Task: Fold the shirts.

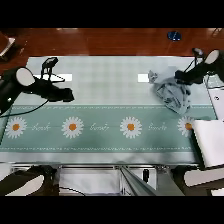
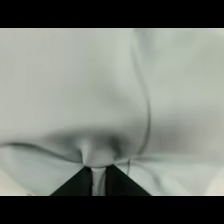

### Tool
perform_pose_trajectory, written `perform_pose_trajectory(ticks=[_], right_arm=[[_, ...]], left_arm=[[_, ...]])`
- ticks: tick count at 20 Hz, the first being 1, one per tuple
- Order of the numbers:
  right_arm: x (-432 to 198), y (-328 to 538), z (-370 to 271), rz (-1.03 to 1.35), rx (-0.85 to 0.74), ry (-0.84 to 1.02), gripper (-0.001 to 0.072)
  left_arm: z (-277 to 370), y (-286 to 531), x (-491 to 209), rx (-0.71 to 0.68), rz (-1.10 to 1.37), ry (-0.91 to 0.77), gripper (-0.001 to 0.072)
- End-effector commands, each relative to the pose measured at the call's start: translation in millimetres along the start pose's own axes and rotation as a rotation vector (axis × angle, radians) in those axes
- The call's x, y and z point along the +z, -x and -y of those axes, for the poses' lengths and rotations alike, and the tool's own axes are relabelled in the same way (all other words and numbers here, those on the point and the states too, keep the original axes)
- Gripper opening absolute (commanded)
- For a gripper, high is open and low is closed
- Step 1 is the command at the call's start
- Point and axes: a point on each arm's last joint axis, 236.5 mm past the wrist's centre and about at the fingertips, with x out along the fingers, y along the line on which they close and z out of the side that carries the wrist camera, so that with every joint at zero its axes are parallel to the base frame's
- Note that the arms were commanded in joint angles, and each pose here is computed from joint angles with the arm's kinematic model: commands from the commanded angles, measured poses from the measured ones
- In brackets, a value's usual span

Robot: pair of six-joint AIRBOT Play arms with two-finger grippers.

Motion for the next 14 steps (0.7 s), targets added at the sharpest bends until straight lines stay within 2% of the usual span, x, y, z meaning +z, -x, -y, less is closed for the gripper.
perform_pose_trajectory(ticks=[1,4,7,14], right_arm=[[42,106,-56,0.294,0.176,0.047,0.0024],[52,218,-92,0.560,0.264,0.115,0.0024],[40,307,-116,0.765,0.278,0.199,0.0024],[-4,479,-205,1.070,0.432,0.433,0.0024]], left_arm=[[15,25,-44,-0.068,-0.001,0.020,0.0507],[58,73,-46,-0.236,0.281,0.074,0.0507],[61,102,-56,-0.253,0.490,0.050,0.0507],[55,80,-80,-0.247,0.454,0.051,0.0507]])
